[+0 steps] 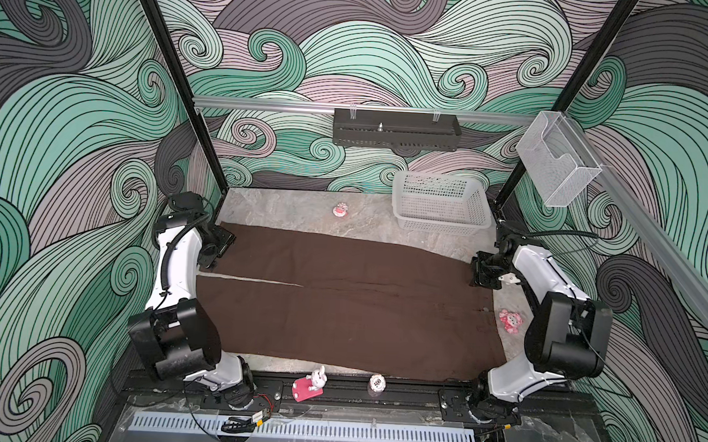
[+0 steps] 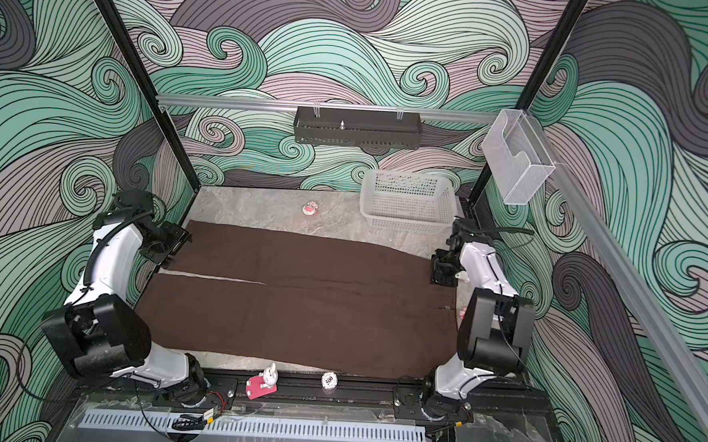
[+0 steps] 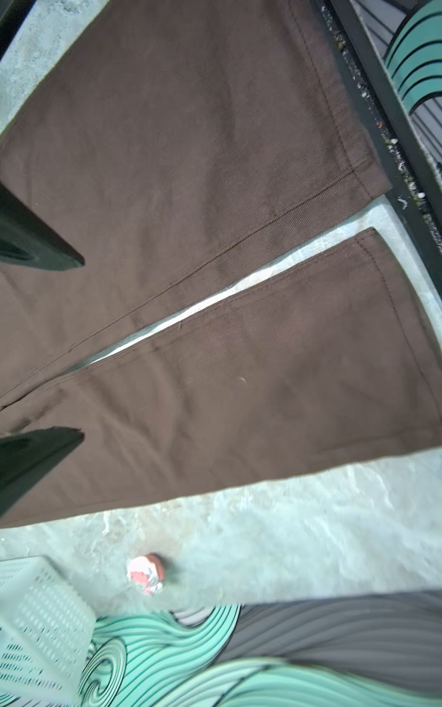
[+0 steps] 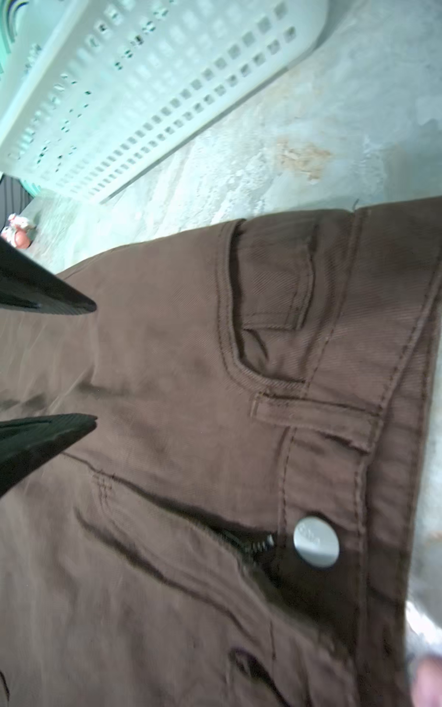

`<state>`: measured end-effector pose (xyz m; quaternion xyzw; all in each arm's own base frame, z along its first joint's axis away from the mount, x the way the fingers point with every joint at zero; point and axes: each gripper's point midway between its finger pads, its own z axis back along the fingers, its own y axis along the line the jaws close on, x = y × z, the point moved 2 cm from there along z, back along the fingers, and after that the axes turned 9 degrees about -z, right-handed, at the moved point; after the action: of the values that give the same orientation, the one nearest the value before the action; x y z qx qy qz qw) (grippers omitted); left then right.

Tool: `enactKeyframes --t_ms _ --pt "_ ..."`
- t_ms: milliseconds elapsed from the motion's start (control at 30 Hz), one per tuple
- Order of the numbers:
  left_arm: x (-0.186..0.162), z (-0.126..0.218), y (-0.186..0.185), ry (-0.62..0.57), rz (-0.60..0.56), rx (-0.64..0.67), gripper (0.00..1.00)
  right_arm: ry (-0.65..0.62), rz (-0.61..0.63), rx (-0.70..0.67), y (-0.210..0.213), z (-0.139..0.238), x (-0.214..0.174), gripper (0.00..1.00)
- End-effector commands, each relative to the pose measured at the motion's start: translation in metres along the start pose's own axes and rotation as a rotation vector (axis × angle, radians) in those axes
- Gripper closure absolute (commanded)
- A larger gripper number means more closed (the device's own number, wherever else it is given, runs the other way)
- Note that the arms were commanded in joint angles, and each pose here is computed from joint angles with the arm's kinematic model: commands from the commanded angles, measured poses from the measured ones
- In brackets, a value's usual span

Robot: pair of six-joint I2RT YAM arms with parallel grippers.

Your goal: Fold and stack the trousers

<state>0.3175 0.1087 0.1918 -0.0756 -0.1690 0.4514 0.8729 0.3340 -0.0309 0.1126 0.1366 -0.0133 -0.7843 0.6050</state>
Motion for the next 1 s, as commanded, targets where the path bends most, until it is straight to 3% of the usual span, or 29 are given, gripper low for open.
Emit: enactKeyframes --t_ms 0,367,967 --pt "0.012 -0.01 -0.014 0.002 -0.018 -0.024 0.33 -0.042 -0.108 -0.005 0.012 0.007 0.01 0.57" --pt "0.024 -0.051 -0.048 0.088 -0.053 -0.042 0.34 -0.079 -0.244 -0.063 0.054 -0.011 0.044 0.58" --pt "0.03 -0.058 -0.073 0.048 -0.038 -0.011 0.34 -0.121 -0.305 -0.21 0.081 -0.055 0.078 0.61"
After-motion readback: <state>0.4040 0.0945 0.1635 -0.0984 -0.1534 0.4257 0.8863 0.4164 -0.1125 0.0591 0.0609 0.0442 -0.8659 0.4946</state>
